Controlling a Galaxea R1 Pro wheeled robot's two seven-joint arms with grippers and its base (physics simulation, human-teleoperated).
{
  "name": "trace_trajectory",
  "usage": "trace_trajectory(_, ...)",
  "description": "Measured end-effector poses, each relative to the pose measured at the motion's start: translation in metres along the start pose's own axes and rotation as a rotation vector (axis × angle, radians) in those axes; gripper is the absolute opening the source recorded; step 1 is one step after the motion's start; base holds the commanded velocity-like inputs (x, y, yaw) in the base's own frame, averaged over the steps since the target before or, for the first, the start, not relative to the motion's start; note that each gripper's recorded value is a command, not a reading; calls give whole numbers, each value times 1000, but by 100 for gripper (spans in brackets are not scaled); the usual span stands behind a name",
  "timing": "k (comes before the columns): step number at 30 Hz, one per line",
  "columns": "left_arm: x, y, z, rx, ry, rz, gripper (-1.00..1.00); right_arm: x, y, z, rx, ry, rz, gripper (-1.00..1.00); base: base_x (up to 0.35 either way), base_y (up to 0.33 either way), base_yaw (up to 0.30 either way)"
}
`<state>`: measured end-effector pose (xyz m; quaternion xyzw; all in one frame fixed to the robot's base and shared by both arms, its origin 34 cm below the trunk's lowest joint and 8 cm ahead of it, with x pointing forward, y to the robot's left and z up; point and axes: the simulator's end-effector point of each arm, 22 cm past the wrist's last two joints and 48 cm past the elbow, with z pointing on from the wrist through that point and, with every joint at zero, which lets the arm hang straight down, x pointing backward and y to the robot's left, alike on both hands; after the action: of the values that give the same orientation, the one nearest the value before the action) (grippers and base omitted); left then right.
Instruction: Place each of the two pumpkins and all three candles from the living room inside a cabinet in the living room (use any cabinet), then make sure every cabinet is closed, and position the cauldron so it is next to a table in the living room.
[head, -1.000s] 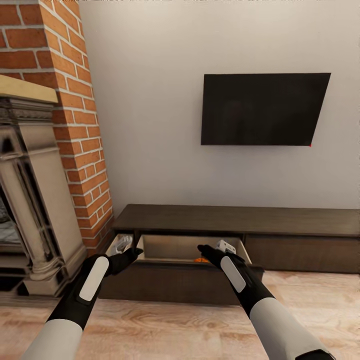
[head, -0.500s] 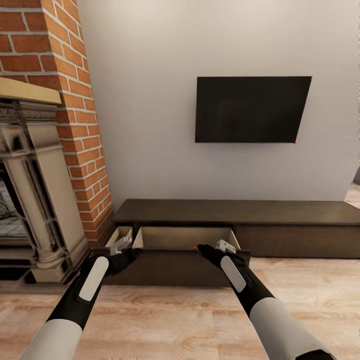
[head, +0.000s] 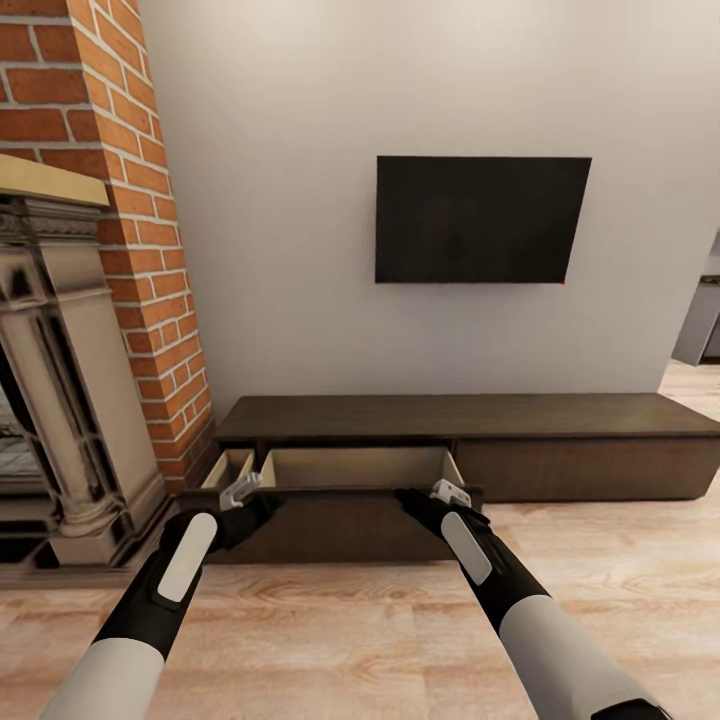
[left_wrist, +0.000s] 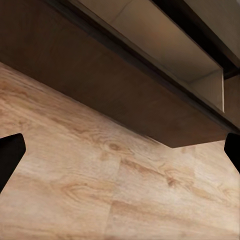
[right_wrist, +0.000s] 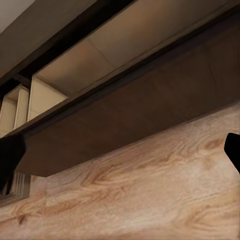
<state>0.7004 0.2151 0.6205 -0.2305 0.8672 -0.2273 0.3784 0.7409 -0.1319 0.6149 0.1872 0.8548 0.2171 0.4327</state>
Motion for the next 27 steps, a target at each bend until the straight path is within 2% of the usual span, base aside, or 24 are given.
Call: trace_trajectory(27,41,38,25,1,-3,-4,100,46,-34,20,-1,-3,1,100,0,0,0)
